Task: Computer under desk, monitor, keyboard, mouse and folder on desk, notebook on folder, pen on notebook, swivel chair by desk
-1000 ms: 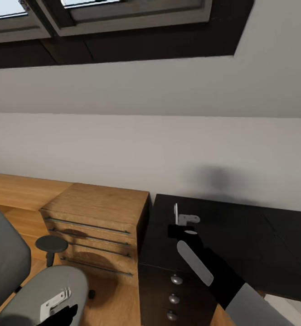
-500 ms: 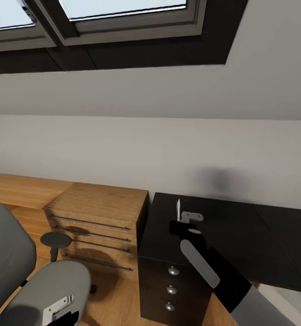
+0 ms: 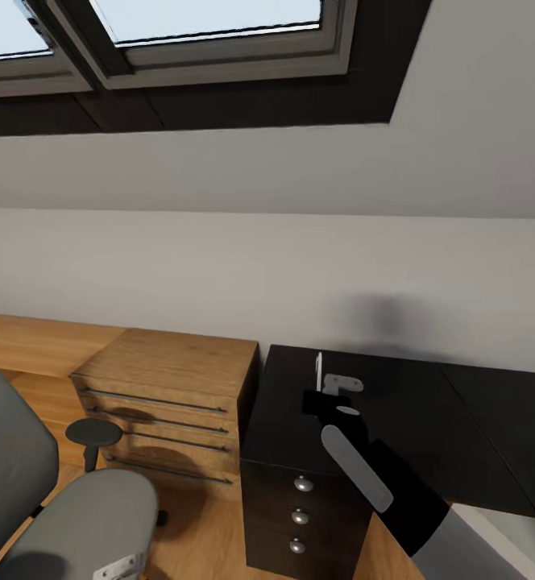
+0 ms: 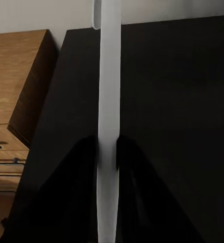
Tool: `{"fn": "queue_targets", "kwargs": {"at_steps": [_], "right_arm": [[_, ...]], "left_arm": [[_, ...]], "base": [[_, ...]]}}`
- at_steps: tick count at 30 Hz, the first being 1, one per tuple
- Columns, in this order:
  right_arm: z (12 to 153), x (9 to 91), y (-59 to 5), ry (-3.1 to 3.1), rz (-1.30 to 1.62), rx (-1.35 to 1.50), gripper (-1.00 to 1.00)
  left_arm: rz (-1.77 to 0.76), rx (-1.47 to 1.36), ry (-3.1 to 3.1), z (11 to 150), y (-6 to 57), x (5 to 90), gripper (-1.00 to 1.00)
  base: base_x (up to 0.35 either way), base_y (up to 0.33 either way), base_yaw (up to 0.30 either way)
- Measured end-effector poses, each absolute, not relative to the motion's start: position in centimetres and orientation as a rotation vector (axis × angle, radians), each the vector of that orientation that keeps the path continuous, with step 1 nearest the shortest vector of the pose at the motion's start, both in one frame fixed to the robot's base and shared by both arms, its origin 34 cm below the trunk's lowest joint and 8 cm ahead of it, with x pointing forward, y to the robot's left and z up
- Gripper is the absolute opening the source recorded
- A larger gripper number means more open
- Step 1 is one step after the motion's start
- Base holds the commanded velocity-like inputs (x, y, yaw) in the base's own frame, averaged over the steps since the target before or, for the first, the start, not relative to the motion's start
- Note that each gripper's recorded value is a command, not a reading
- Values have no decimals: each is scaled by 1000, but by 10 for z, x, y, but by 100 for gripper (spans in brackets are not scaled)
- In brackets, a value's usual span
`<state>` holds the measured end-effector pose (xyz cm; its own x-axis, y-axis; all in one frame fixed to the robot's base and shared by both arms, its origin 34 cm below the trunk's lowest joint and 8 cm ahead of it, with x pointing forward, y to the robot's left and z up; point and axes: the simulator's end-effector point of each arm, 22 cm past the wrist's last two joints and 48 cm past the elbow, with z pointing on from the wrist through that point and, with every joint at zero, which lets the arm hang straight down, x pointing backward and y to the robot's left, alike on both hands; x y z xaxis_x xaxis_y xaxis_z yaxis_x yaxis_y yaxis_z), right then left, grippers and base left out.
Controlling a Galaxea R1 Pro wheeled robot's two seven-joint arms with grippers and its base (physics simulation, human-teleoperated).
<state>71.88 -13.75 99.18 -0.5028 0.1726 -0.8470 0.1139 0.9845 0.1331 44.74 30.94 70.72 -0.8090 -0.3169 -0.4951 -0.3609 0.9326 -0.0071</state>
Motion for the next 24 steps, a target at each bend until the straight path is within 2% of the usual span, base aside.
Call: {"fn": "queue_targets", "kwargs": {"at_steps": [4, 8, 24], "right_arm": [[997, 719, -145, 2102, 58, 218, -100], [1001, 723, -173, 2096, 22, 268, -100], [990, 724, -289, 2177, 12, 499, -100]], "left_arm": [[140, -491, 2622, 698, 313, 433, 100], [150, -491, 2637, 697, 314, 426, 100], [276, -453, 2513, 693, 337, 431, 100]], "base": [[0, 0, -43], [0, 0, -192], [0, 0, -281]]}}
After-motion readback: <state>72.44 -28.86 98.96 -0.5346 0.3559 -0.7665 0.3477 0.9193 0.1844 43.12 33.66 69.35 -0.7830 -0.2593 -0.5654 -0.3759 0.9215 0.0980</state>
